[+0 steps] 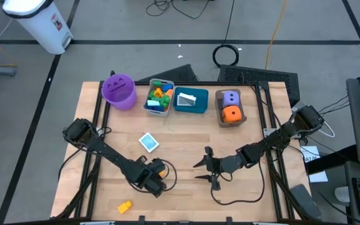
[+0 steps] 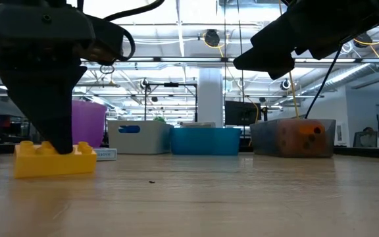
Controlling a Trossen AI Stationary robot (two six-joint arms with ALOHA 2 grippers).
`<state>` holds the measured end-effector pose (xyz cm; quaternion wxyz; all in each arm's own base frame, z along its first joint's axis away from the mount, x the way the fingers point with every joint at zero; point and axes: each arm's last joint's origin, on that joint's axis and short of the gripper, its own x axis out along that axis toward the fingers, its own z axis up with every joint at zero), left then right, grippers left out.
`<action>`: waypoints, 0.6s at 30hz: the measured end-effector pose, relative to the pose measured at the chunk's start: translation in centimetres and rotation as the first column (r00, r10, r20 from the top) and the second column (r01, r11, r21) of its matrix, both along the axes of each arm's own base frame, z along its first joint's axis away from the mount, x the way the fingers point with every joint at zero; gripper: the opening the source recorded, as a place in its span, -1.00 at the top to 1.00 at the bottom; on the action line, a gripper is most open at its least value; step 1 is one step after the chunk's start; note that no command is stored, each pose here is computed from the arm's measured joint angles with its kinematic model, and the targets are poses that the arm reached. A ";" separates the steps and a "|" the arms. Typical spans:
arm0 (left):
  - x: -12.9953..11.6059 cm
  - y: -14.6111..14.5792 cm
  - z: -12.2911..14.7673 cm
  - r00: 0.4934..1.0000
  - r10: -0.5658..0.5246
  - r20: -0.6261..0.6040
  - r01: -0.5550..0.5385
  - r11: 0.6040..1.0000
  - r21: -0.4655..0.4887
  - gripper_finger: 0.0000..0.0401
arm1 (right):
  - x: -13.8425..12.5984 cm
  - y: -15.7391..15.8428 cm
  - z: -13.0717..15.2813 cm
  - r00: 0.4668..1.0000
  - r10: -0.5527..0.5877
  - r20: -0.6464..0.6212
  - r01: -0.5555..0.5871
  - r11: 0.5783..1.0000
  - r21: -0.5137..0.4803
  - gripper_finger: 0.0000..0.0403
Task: Pick & Place Toys
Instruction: Put the yellow game piece into the gray bin
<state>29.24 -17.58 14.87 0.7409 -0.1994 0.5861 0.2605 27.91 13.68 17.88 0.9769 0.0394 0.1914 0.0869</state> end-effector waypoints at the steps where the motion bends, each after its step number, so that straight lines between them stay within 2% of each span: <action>1: 0.0 0.1 0.0 1.000 -0.004 -0.001 0.004 1.000 0.002 0.34 | 0.0 0.0 0.0 1.000 0.000 0.000 0.000 1.000 0.000 -0.03; 18: 0.1 2.3 1.5 1.000 0.001 -0.004 -0.001 0.998 0.059 0.46 | 0.0 0.0 0.0 1.000 0.000 0.000 0.000 1.000 0.000 -0.03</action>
